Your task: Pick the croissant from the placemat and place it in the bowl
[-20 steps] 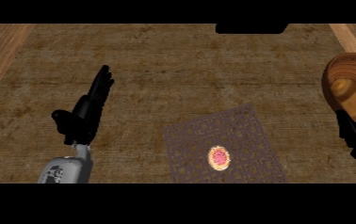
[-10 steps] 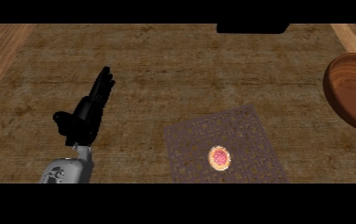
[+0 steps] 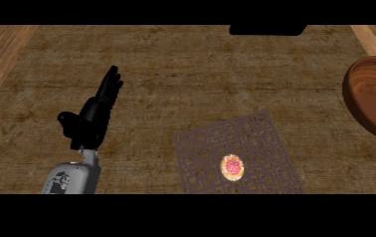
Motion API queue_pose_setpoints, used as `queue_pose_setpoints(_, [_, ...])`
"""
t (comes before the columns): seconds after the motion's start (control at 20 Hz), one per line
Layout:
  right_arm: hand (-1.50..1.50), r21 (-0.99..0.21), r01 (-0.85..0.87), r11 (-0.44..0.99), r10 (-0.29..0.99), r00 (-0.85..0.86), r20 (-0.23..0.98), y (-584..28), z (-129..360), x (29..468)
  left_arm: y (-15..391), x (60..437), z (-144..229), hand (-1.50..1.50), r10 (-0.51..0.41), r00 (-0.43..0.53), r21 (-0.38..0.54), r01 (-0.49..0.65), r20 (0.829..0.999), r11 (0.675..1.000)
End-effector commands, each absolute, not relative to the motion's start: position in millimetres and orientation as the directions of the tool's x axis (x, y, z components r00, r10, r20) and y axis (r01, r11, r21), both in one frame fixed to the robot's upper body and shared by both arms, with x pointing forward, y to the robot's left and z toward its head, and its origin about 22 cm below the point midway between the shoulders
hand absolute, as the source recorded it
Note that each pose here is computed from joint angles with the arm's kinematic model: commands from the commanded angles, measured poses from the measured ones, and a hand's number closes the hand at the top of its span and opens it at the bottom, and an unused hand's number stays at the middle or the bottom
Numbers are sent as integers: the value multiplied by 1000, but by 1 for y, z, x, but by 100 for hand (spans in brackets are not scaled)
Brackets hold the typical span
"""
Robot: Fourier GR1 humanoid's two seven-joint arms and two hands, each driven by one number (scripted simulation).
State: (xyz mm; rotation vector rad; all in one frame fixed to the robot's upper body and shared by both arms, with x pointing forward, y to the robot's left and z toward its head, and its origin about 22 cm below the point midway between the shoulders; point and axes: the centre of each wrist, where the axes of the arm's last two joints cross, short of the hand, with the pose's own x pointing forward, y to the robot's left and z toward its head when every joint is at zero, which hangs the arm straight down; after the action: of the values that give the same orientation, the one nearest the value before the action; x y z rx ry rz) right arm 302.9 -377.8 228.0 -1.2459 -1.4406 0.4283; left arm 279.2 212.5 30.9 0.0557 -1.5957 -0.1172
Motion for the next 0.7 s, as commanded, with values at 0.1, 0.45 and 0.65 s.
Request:
queue_pose_setpoints(0.1, [150,-829,452,331,843,254,475,-448,181,303,217,286,43,0,-109,-34,110,16,993,994])
queue_pose_setpoints(0.45, [150,-867,385,317,835,321,448,-479,129,319,216,286,48,0,-104,-48,106,40,993,994])
queue_pose_setpoints(0.65, [150,-806,333,490,730,349,588,-499,113,315,205,278,25,0,-101,-42,103,50,994,993])
